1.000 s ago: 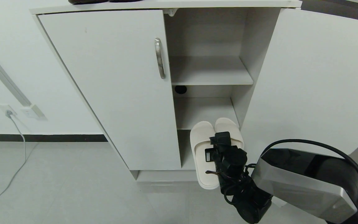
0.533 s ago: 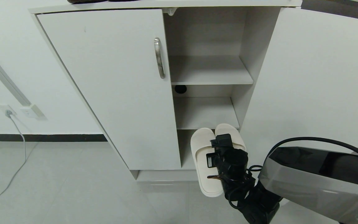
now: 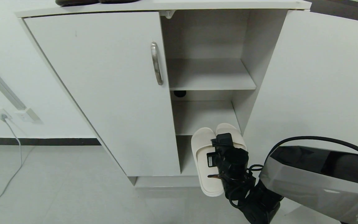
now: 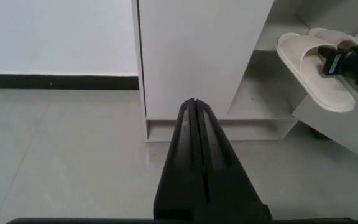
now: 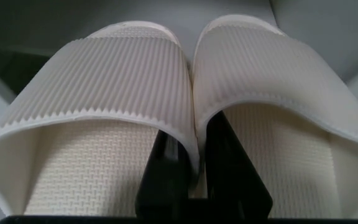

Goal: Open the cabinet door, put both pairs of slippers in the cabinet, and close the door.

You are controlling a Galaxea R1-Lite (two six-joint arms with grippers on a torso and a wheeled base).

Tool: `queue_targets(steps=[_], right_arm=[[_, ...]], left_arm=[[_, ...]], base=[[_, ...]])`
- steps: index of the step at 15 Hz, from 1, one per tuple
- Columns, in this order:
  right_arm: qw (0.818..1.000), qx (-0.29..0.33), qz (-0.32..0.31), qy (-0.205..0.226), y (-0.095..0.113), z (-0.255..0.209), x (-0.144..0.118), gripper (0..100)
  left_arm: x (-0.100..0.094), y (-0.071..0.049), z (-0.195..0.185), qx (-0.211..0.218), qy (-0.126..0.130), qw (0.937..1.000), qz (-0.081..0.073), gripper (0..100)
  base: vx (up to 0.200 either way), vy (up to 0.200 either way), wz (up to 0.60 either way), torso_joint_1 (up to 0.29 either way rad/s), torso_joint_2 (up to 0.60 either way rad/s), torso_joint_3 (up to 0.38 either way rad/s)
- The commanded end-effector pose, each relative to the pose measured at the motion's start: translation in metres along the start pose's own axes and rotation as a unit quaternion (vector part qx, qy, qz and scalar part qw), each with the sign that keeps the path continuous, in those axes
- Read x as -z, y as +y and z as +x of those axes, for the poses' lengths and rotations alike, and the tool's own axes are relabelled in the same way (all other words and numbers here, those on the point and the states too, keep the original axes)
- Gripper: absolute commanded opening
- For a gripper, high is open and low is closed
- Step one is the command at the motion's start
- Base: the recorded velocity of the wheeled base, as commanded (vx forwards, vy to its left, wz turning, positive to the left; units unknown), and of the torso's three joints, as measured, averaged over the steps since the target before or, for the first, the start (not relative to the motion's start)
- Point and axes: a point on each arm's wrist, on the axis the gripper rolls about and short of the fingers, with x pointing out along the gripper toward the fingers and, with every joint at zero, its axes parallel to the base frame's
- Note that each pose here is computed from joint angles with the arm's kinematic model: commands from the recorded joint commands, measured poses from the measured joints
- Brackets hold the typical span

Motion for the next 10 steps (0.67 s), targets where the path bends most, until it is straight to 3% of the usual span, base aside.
queue_targets(steps=[1, 6, 10], right_arm=[[1.0, -0.001, 0.001, -0.002, 0.0, -0.001, -0.002, 0], [1.0, -0.008, -0.005, 0.005, -0.001, -0.002, 0.003, 0], [1.0, -0.004, -0.001, 0.004, 0.004, 0.012, -0.004, 0]], left_arm=[[0.0, 0.0, 0.0, 0.0, 0.001, 1.0, 0.0, 0], [0.0, 0.0, 0.0, 0.0, 0.001, 1.0, -0.001, 0], [0.0, 0.0, 0.0, 0.0, 0.001, 1.0, 0.0, 0]], base=[[0.2, 0.0, 0.0, 0.007, 0.01, 0.002], [0.2, 0.0, 0.0, 0.001, 0.01, 0.0], [0.0, 0.0, 0.0, 0.0, 0.0, 0.0]])
